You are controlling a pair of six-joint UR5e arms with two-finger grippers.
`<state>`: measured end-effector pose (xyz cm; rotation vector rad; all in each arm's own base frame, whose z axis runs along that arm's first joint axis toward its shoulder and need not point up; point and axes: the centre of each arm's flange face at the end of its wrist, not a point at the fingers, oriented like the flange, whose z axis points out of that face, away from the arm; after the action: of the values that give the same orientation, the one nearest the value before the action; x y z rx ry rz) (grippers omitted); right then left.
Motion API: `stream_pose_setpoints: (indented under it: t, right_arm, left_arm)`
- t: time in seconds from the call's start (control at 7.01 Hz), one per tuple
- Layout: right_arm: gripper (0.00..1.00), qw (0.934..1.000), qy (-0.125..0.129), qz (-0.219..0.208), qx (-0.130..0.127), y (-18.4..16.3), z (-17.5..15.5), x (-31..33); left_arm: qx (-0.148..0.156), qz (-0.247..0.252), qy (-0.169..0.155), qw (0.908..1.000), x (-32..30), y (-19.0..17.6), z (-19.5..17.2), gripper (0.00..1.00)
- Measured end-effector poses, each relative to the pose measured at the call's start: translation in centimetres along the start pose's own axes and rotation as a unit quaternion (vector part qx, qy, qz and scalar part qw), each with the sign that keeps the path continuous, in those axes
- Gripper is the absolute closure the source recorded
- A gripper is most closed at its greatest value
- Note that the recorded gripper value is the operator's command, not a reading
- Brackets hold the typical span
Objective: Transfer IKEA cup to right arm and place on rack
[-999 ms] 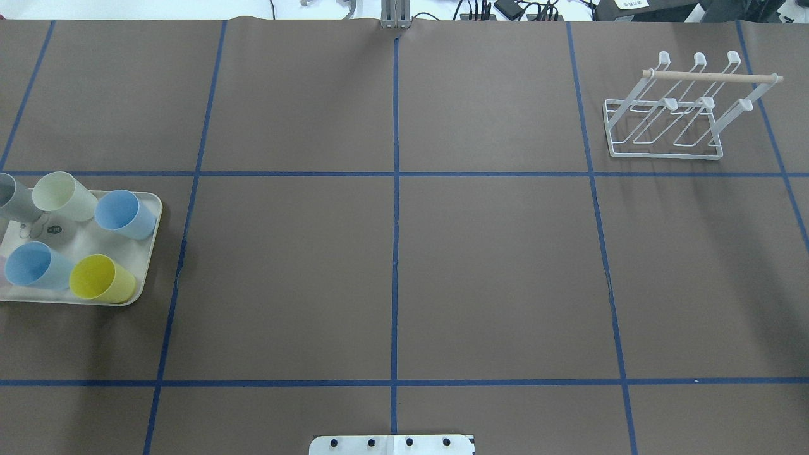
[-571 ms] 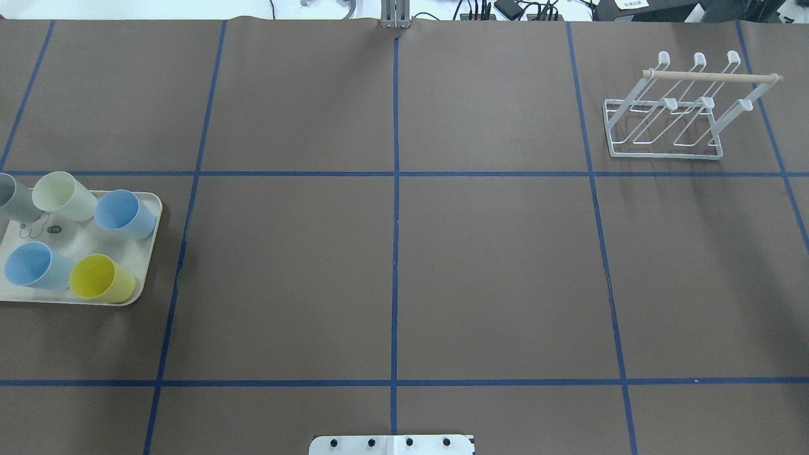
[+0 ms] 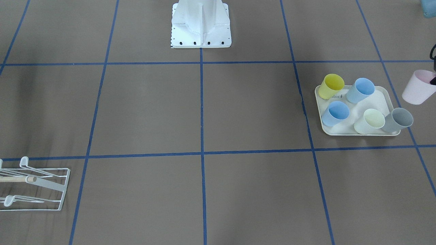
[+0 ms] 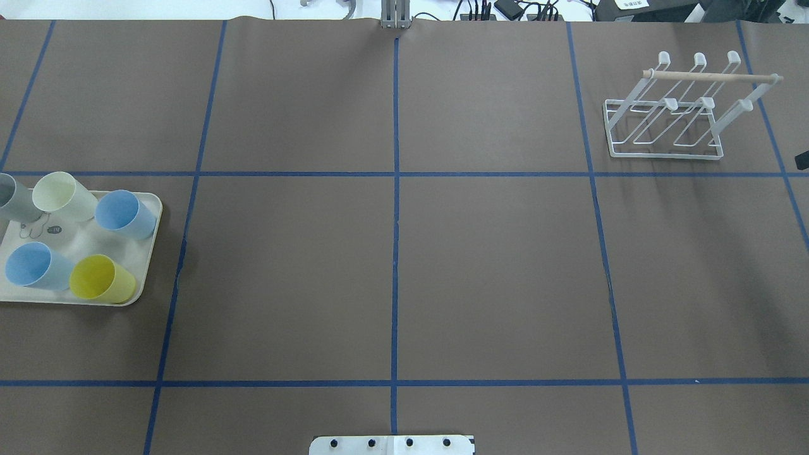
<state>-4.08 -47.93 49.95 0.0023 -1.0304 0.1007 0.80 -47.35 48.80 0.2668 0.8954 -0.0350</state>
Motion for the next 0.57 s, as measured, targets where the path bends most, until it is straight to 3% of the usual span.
stream_pose_setpoints:
  t: [0.29,0.57]
  right_arm:
    - [0.01,0.9994,-0.024,0.009,0.022,-0.2,3.4,-7.4]
    - [0.01,0.9975,-0.039,0.033,0.049,-0.6,6.7,-16.5]
  left_arm:
    - [-0.004,-0.040,0.078,0.9961,6.4,-3.9,-1.7,1.00]
    - [-0.028,-0.078,0.138,0.9869,16.7,-6.9,-1.7,1.00]
